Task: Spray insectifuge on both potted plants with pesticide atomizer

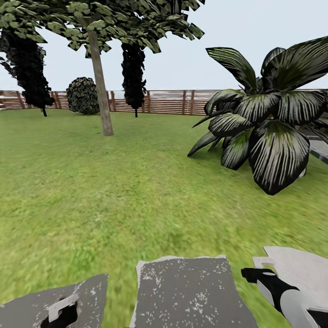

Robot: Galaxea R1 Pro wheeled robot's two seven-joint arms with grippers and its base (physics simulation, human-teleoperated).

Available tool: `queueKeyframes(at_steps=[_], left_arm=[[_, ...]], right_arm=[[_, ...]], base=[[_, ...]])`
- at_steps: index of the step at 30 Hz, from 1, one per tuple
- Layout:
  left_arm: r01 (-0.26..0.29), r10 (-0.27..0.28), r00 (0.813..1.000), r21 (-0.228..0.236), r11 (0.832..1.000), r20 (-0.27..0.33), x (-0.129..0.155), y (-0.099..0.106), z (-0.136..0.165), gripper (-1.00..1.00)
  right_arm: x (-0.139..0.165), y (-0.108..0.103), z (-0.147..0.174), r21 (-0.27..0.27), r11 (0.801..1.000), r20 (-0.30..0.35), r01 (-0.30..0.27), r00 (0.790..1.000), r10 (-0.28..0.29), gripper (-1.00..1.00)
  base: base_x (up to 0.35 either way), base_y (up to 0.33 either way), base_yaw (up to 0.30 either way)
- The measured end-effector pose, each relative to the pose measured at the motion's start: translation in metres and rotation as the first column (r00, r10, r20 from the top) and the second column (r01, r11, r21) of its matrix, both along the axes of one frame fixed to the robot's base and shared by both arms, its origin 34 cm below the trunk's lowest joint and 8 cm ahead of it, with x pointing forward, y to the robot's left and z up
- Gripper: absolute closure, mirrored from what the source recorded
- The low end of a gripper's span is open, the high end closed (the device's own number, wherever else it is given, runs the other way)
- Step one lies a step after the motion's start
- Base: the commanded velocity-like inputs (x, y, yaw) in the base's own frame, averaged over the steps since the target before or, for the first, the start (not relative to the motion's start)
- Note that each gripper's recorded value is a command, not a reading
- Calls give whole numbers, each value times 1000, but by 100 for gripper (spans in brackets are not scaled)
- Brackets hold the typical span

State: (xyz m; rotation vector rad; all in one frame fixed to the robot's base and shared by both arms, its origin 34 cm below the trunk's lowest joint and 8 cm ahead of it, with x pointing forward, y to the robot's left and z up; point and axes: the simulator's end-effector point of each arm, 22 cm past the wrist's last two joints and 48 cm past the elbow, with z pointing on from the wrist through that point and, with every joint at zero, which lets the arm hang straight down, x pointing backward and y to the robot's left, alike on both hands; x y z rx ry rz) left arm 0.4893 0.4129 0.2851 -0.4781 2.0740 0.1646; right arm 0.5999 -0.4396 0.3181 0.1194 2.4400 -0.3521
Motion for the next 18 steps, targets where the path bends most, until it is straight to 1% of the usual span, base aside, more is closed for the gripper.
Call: queueKeyframes(at_steps=[2, 3, 4, 5, 10, 13, 18], left_arm=[[-32, 32, 1000, 8, 999, 2, -8, 14, 0, 100], [-62, 62, 998, 8, 998, 3, -13, 24, 1, 100], [-138, 138, 990, 3, 990, 9, -25, 48, 2, 100], [-160, 160, 987, 6, 987, 12, -29, 57, 3, 100], [-194, 192, 980, 44, 980, 43, -31, 80, 16, 100], [-194, 192, 980, 51, 980, 50, -31, 82, 19, 100], [-189, 182, 979, 78, 979, 90, -27, 82, 27, 100]], right_arm=[[0, 0, 0, 6, 1000, 3, 6, 1000, -6, -100], [0, 0, 0, 10, 1000, 4, 11, 1000, -11, -100], [0, 0, 0, 20, 1000, 7, 21, 1000, -21, -100], [0, 0, 0, 23, 999, 9, 25, 1000, -25, -100], [0, 1, 0, 26, 999, 10, 28, 1000, -28, -100], [0, 1, 0, 27, 999, 10, 28, 1000, -28, -100], [0, 2, 0, 27, 999, 10, 28, 1000, -28, -100]], base=[[0, 0, 219], [0, 0, 200], [0, 0, 218], [0, 0, 233], [0, 0, 251], [0, 0, 258], [0, 0, 258]])
